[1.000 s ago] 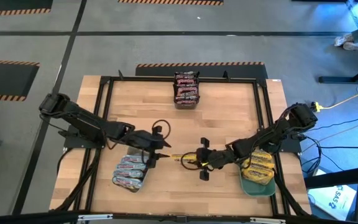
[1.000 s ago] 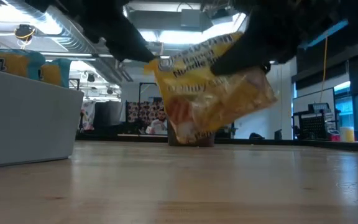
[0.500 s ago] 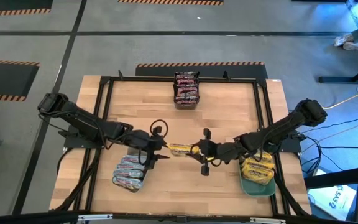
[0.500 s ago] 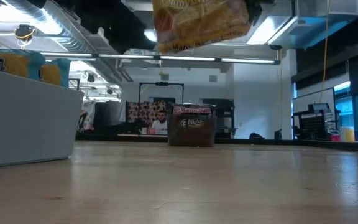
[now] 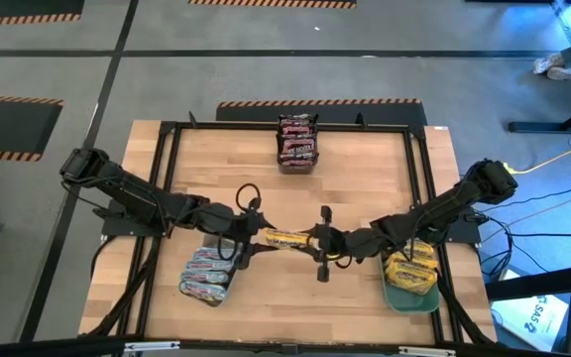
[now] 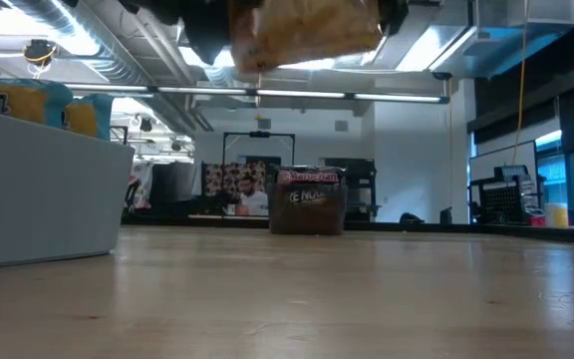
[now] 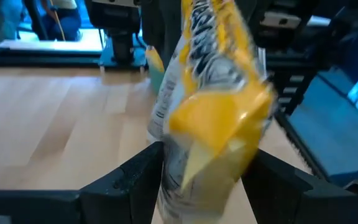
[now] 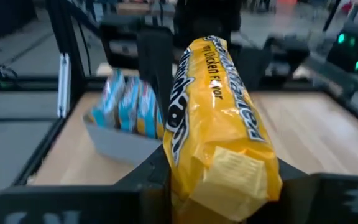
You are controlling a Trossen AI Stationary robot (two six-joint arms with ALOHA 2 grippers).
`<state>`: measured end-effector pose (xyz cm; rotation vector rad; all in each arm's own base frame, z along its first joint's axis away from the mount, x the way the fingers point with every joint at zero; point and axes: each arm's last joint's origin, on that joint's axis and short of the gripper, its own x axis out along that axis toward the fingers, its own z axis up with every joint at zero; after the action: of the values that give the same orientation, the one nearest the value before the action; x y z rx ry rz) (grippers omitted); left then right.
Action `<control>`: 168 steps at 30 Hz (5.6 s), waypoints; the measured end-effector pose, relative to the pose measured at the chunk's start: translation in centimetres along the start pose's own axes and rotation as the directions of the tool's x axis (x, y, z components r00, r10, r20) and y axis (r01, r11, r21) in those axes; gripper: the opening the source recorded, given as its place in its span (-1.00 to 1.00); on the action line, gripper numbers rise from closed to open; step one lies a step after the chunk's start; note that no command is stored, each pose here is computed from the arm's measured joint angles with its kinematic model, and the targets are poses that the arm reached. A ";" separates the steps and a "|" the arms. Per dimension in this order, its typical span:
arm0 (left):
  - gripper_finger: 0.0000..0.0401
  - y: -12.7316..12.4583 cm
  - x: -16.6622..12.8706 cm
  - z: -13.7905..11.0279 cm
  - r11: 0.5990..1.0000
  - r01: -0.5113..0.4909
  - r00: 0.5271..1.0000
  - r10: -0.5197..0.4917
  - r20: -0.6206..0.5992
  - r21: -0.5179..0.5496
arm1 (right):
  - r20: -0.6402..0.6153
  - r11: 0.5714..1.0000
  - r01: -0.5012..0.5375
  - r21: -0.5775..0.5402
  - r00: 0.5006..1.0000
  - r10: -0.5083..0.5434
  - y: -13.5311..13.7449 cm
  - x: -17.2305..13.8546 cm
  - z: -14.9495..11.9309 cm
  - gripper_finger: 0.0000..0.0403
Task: Sort Maruchan noodles
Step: Put the yellow noodle pack into the green bin, then return to Home Position
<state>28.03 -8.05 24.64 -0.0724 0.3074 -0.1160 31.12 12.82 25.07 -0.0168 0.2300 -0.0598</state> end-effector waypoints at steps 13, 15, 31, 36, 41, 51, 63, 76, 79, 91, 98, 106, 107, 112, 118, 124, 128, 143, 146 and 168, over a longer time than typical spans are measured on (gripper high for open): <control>-0.03 0.0 0.1 0.6 0.999 0.014 0.998 -0.011 0.062 -0.043 | 0.138 0.999 -0.006 -0.053 0.990 0.014 -0.6 1.6 0.4 -0.51; -0.08 0.1 0.1 0.6 0.999 0.014 0.998 -0.011 0.059 -0.044 | 0.138 0.998 -0.028 -0.053 0.990 0.035 -0.9 1.8 0.5 -0.51; -0.37 0.8 -0.1 -2.7 0.984 -0.157 0.954 0.174 -0.243 0.087 | -0.095 0.999 -0.017 0.033 0.995 0.020 -2.0 0.2 -0.2 0.34; -0.37 0.9 0.7 -3.3 0.976 -0.196 0.946 0.214 -0.244 0.097 | -0.074 0.998 -0.023 0.059 0.997 0.027 -3.0 1.2 -0.2 0.57; -0.37 0.9 1.6 -4.0 0.976 -0.201 0.942 0.217 -0.256 0.089 | -0.084 0.998 -0.020 0.064 0.996 0.026 -3.6 3.1 0.1 0.65; -0.37 1.6 2.1 -4.5 0.973 -0.220 0.934 0.229 -0.274 0.062 | -0.406 1.000 0.023 0.003 0.914 -0.020 -4.8 7.8 -0.2 0.65; -0.37 1.4 2.1 -4.4 0.977 -0.202 0.938 0.213 -0.274 0.068 | -0.482 0.997 -0.002 0.081 0.875 0.041 -4.8 9.5 -0.8 -0.12; 0.00 1.1 1.0 -3.5 0.986 -0.158 0.942 0.166 -0.293 0.053 | -0.484 0.999 -0.029 0.029 0.874 0.040 -3.8 7.7 0.6 -0.52; 0.00 1.0 -0.2 -2.3 0.985 -0.164 0.941 0.172 -0.291 0.050 | -0.496 0.998 -0.041 0.037 0.866 0.054 -3.1 5.8 1.8 -0.49; 0.00 1.1 -1.0 -1.9 0.985 -0.162 0.942 0.173 -0.287 0.060 | -0.704 0.985 -0.088 0.149 0.690 0.168 2.1 -4.7 3.2 -0.51; 0.00 0.9 -0.7 -1.9 0.986 -0.159 0.947 0.166 -0.276 0.047 | -0.731 0.963 -0.034 0.267 0.643 0.226 5.2 -10.9 1.5 -0.53; 0.00 0.9 -0.6 -1.5 0.985 -0.170 0.957 0.175 -0.233 0.042 | -0.838 0.939 0.168 0.299 0.517 0.174 5.9 -16.5 -2.8 -0.53; 0.00 1.0 -0.6 -1.4 0.984 -0.172 0.958 0.177 -0.225 0.039 | -0.851 0.940 0.175 0.293 0.496 0.173 6.0 -16.9 -3.3 -0.53; 0.00 1.0 -0.5 -1.2 0.985 -0.173 0.965 0.174 -0.198 0.026 | -0.887 0.944 0.192 0.267 0.431 0.163 6.3 -18.4 -4.3 -0.52; 0.00 0.9 -0.5 -1.0 0.985 -0.172 0.968 0.173 -0.183 0.020 | -0.905 0.945 0.222 0.240 0.403 0.135 6.8 -20.5 -4.9 -0.52; 0.00 1.0 -0.4 -0.6 0.983 -0.183 0.973 0.183 -0.143 0.013 | -0.880 0.942 0.249 0.223 0.467 0.085 7.2 -22.6 -5.5 -0.50; 0.00 1.0 -0.4 -0.6 0.983 -0.184 0.972 0.184 -0.143 0.014 | -0.876 0.933 0.269 0.238 0.474 0.087 7.3 -22.7 -6.8 -0.51; 0.00 1.0 -0.4 -0.6 0.983 -0.186 0.972 0.185 -0.143 0.007 | -0.900 0.912 0.336 0.236 0.429 0.075 5.8 -21.6 -12.3 -0.19; 0.00 1.0 -0.4 -0.6 0.983 -0.186 0.972 0.185 -0.143 0.007 | -0.902 0.911 0.335 0.241 0.424 0.083 6.1 -21.7 -11.7 0.01; -0.32 4.1 0.0 -0.1 1.000 -0.025 0.987 0.022 -0.157 -0.016 | -0.682 0.994 0.089 -0.055 0.724 -0.103 2.3 -12.4 -0.4 -0.23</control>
<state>28.37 -3.98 24.17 -0.0777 0.4665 -0.0953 19.16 15.86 27.45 -0.0244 0.9835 -0.1692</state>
